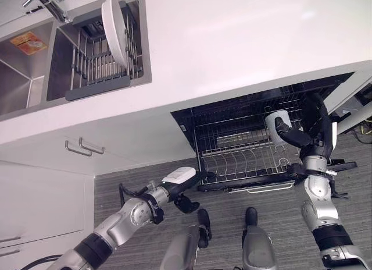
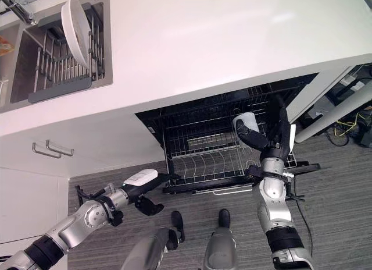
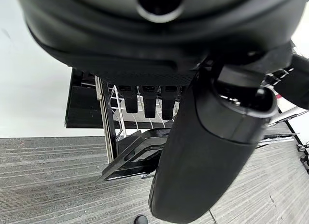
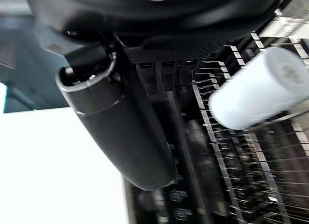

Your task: Place the dishes in the dishwasher.

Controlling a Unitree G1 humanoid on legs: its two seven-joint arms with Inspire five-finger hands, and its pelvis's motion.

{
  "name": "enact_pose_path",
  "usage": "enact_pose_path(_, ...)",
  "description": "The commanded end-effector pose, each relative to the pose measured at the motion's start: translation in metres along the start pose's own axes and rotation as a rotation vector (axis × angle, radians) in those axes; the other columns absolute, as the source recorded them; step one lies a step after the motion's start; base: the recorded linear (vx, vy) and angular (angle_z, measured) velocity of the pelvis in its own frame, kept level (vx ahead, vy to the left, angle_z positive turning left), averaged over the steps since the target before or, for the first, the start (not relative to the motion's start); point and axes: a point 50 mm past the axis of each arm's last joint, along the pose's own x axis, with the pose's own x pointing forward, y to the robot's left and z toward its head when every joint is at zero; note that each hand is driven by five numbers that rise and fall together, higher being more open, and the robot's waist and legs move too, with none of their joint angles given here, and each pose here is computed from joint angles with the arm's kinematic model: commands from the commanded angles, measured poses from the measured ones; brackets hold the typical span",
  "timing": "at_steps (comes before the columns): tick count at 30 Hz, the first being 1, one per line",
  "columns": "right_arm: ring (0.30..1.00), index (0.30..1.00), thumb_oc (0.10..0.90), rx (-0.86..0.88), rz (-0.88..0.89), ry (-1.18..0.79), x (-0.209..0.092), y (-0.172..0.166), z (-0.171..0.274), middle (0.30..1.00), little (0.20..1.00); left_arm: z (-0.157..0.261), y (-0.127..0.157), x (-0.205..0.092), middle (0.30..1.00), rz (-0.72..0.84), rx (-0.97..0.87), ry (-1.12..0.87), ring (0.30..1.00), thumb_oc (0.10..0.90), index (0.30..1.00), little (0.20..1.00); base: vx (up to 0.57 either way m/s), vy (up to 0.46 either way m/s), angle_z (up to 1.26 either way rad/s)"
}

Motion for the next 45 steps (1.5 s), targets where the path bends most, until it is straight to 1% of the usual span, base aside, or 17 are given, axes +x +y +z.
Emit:
enact_pose_path(1, 0.900, 0.900, 0.800, 0.074, 0.010, -0.257, -0.001, -0.003, 0.037, 0.900, 0.900, 0.020, 0.008, 0.000, 0.900, 0.125, -0.016, -0.106, 0.900, 0.800, 0.900, 0.900, 0.00, 0.000, 0.00)
enact_pose_path(5, 0.900, 0.900, 0.800, 0.124, 0.058, -0.273, -0.015, 0.000, 0.038, 0.900, 0.900, 0.010, 0.009, -0.005, 0.900, 0.204, -0.079, -0.055, 0.900, 0.800, 0.900, 0.900, -0.02, -0.030, -0.01)
enact_pose_path(7, 0.900, 0.900, 0.800, 0.155, 0.079, -0.273, -0.022, 0.003, 0.037, 0.900, 0.900, 0.009, 0.015, -0.011, 0.900, 0.329, -0.212, -0.095, 0.900, 0.800, 0.900, 0.900, 0.00, -0.055, -0.01)
enact_pose_path(10, 0.900, 0.900, 0.800, 0.225, 0.078, -0.280, -0.040, 0.002, 0.036, 0.900, 0.900, 0.001, 0.033, -0.028, 0.900, 0.665, -0.558, -0.147, 0.900, 0.800, 0.900, 0.900, -0.02, -0.034, 0.00)
enact_pose_path(15, 0.900, 0.900, 0.800, 0.236, 0.113, -0.314, -0.052, 0.008, 0.043, 0.900, 0.900, -0.012, 0.034, -0.055, 0.900, 0.888, -0.959, -0.238, 0.900, 0.800, 0.900, 0.900, -0.03, 0.136, 0.16)
enact_pose_path(18, 0.900, 0.900, 0.800, 0.250, 0.099, -0.347, -0.052, 0.008, 0.051, 0.900, 0.900, -0.010, 0.037, -0.066, 0.900, 0.913, -1.053, -0.334, 0.900, 0.800, 0.900, 0.900, -0.01, 0.367, 0.02)
enact_pose_path(19, 0.900, 0.900, 0.800, 0.256, 0.087, -0.379, -0.051, 0.006, 0.056, 0.900, 0.900, -0.006, 0.041, -0.071, 0.900, 0.904, -1.101, -0.425, 0.900, 0.800, 0.900, 0.900, 0.01, 0.398, 0.00)
enact_pose_path(20, 0.900, 0.900, 0.800, 0.256, 0.084, -0.387, -0.051, 0.006, 0.058, 0.900, 0.900, -0.005, 0.042, -0.071, 0.900, 0.898, -1.112, -0.446, 0.900, 0.800, 0.900, 0.900, 0.03, 0.709, 0.07)
enact_pose_path(21, 0.900, 0.900, 0.800, 0.260, 0.069, -0.425, -0.050, 0.002, 0.067, 0.900, 0.900, 0.001, 0.052, -0.076, 0.900, 0.902, -1.127, -0.582, 0.900, 0.800, 0.900, 0.900, 0.04, 0.586, 0.16)
enact_pose_path(24, 0.900, 0.900, 0.800, 0.287, 0.041, -0.462, -0.055, -0.005, 0.075, 0.900, 0.900, 0.015, 0.070, -0.082, 0.900, 0.873, -1.046, -0.748, 0.900, 0.800, 0.900, 0.900, 0.04, 0.589, 0.06)
enact_pose_path(31, 0.900, 0.900, 0.800, 0.311, 0.091, -0.484, -0.059, 0.009, 0.083, 0.900, 0.900, 0.033, 0.094, -0.095, 0.900, 0.780, -1.010, -0.897, 0.900, 0.800, 0.900, 0.900, 0.03, 0.276, -0.38)
enact_pose_path(34, 0.900, 0.900, 0.800, 0.312, 0.087, -0.467, -0.058, 0.008, 0.082, 0.900, 0.900, 0.040, 0.100, -0.094, 0.900, 0.687, -1.033, -0.965, 0.900, 0.800, 0.900, 0.900, 0.02, 0.117, -0.14)
enact_pose_path(38, 0.900, 0.900, 0.800, 0.316, 0.116, -0.463, -0.055, 0.005, 0.079, 0.900, 0.900, 0.038, 0.095, -0.077, 0.900, 0.609, -1.025, -0.836, 0.900, 0.800, 0.900, 0.900, -0.01, -0.008, 0.16)
enact_pose_path(40, 0.900, 0.900, 0.800, 0.305, 0.124, -0.471, -0.053, -0.001, 0.079, 0.900, 0.900, 0.030, 0.085, -0.068, 0.900, 0.532, -1.095, -0.754, 0.900, 0.800, 0.900, 0.900, -0.03, -0.082, 0.12)
enact_pose_path(42, 0.900, 0.900, 0.800, 0.311, 0.135, -0.478, -0.050, -0.009, 0.080, 0.900, 0.900, 0.016, 0.063, -0.059, 0.900, 0.416, -1.157, -0.636, 0.900, 0.800, 0.900, 0.900, -0.03, -0.097, 0.20)
enact_pose_path(44, 0.900, 0.900, 0.800, 0.292, 0.135, -0.501, -0.046, -0.019, 0.083, 0.900, 0.900, -0.001, 0.030, -0.055, 0.900, 0.264, -1.174, -0.439, 0.900, 0.800, 0.900, 0.900, 0.01, -0.097, 0.13)
enact_pose_path(45, 0.900, 0.900, 0.800, 0.296, 0.132, -0.500, -0.046, -0.022, 0.083, 0.900, 0.900, -0.005, 0.021, -0.055, 0.900, 0.220, -1.175, -0.392, 0.900, 0.800, 0.900, 0.900, -0.03, -0.130, -0.04)
